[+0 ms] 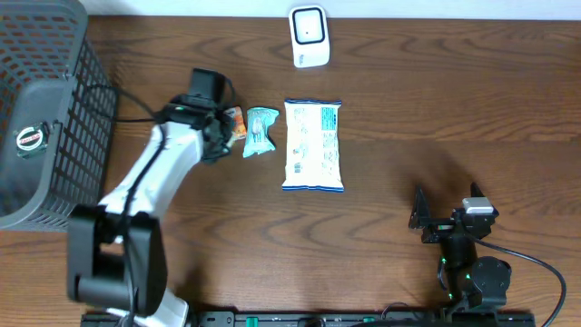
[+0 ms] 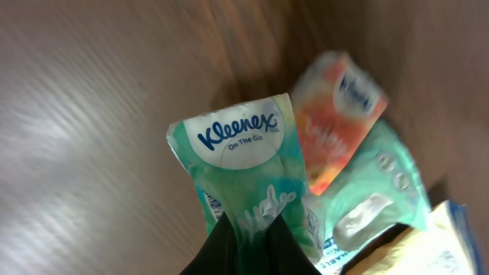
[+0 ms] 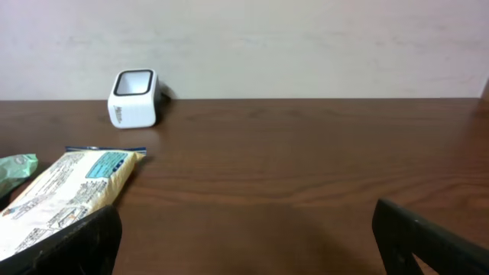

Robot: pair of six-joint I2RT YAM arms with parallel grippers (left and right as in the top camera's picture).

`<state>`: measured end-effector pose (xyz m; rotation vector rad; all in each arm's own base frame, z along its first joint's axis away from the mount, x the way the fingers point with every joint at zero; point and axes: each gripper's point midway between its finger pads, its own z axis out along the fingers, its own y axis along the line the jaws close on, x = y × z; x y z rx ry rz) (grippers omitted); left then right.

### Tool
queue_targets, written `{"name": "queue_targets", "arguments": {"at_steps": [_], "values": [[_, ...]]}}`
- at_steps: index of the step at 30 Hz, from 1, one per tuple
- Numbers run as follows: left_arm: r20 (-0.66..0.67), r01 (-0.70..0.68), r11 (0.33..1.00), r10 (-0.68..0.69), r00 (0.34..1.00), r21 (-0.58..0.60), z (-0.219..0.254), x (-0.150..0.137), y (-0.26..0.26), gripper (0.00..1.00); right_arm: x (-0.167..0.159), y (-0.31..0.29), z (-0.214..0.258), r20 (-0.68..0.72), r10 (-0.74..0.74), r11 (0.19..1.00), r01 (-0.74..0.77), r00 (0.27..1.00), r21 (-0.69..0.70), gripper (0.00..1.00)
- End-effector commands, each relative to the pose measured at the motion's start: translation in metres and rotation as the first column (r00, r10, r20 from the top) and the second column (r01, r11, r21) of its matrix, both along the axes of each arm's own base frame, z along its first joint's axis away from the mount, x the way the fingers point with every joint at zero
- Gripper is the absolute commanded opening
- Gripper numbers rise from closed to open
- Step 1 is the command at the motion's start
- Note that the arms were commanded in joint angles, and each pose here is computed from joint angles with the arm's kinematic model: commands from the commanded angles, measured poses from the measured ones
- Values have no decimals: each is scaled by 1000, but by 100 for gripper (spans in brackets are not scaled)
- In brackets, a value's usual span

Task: Scan the item barcode

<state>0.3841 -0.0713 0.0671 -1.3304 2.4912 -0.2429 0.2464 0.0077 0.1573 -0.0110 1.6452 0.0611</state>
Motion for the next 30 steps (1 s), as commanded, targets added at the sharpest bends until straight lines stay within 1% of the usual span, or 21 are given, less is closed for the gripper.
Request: {"name": "queue_targets", "arguments": {"at_steps": [1,4,6,8,13,18,19,22,24,25,27,30], "values": [[-47,38,999,-39,998,-23,-23,-5,-23,8,0,-3,-1,-1,-12,1000,12,1000,-1,99],[-47,47,999,-47,998,-1,-28,-4,-26,8,0,-3,-1,-2,-12,1000,12,1000,-1,99],[-31,22,997,-20,999,71,-27,-1,-12,8,0,-3,-1,-2,-12,1000,12,1000,-1,99],[-27,11,994,-8,1000,107,-26,-1,-6,7,0,-3,-1,-1,-12,1000,12,1000,-1,99],[-43,13,994,-8,999,110,-27,-4,-5,8,0,-3,-1,-1,-12,1000,12,1000,-1,99],[-109,23,993,-9,994,120,-31,-20,-2,8,0,-3,-1,-2,-12,1000,12,1000,-1,99],[-115,27,993,-14,993,113,-32,-21,-4,7,0,-3,-1,-2,-12,1000,12,1000,-1,99],[-115,31,993,-19,993,110,-32,-21,-6,8,0,-3,-1,-2,-12,1000,12,1000,-1,99],[-115,32,993,-19,993,111,-32,-21,-6,16,0,-3,-1,-1,-12,1000,12,1000,-1,99],[-114,32,994,-19,993,109,-32,-21,-6,25,0,-3,-1,-1,-12,1000,12,1000,-1,99],[-111,35,995,-24,994,97,-32,-20,-9,34,0,-3,-1,-1,-12,1000,12,1000,-1,99],[-95,36,996,-28,995,85,-30,-17,-11,36,0,-3,-1,-2,-12,1000,12,1000,-1,99]]}}
